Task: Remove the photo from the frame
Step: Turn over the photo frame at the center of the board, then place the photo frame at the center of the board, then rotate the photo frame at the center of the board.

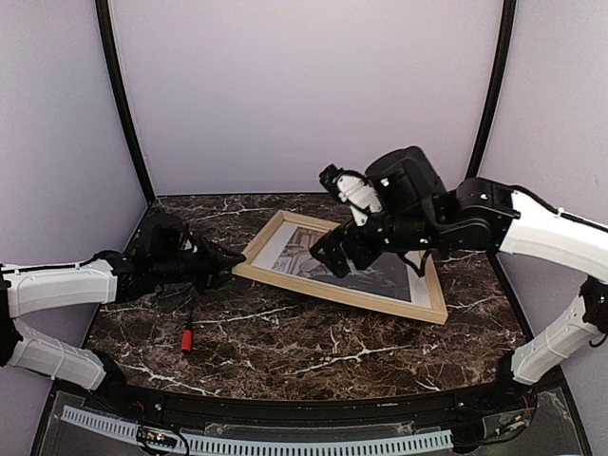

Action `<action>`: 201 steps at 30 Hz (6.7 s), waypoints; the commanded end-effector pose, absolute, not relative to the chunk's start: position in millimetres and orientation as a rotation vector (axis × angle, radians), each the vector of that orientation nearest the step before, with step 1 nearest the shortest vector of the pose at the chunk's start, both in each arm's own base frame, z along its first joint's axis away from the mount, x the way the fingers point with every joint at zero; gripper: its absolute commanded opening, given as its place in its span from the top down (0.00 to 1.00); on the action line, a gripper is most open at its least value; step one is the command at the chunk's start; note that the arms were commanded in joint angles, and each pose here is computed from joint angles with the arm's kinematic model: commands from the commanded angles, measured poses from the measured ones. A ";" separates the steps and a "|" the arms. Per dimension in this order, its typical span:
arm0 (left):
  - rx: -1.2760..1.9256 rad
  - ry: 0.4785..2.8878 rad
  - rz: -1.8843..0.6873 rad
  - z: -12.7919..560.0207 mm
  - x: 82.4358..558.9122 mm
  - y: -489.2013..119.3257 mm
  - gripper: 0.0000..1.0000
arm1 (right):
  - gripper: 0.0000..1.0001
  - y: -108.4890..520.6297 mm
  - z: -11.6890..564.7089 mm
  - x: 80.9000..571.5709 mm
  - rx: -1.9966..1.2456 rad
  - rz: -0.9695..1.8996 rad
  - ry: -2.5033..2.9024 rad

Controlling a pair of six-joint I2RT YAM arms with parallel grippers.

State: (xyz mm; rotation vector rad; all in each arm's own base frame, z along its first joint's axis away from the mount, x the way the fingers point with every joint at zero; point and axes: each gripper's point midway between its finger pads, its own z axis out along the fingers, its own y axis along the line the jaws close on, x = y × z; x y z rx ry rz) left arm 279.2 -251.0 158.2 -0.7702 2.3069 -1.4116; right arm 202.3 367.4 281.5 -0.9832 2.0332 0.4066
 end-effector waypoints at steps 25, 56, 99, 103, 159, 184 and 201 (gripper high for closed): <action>0.357 1.706 -1.389 346.8 256.6 -288.3 1.00 | 0.01 197.9 246.1 282.0 0.015 0.609 2.294; 0.445 1.609 -0.646 441.9 335.3 -257.7 1.00 | 0.01 202.2 269.9 313.6 0.014 0.687 2.166; 1.037 1.468 -0.550 346.3 219.1 -453.5 1.00 | 0.02 216.8 372.2 250.0 0.548 1.507 1.938; 1.103 1.468 -0.557 323.4 195.2 -474.4 1.00 | 0.04 213.1 337.9 249.0 0.606 1.424 2.055; 0.277 2.335 -0.632 143.4 225.3 -289.2 0.23 | 0.31 154.3 49.8 178.1 0.579 0.777 2.642; -0.132 2.664 -0.418 53.5 306.6 -249.7 0.61 | 0.43 52.4 83.1 409.6 0.343 -0.071 2.608; -0.048 2.702 -0.435 18.4 331.0 -274.9 0.64 | 0.76 118.0 9.6 355.5 0.129 0.325 2.894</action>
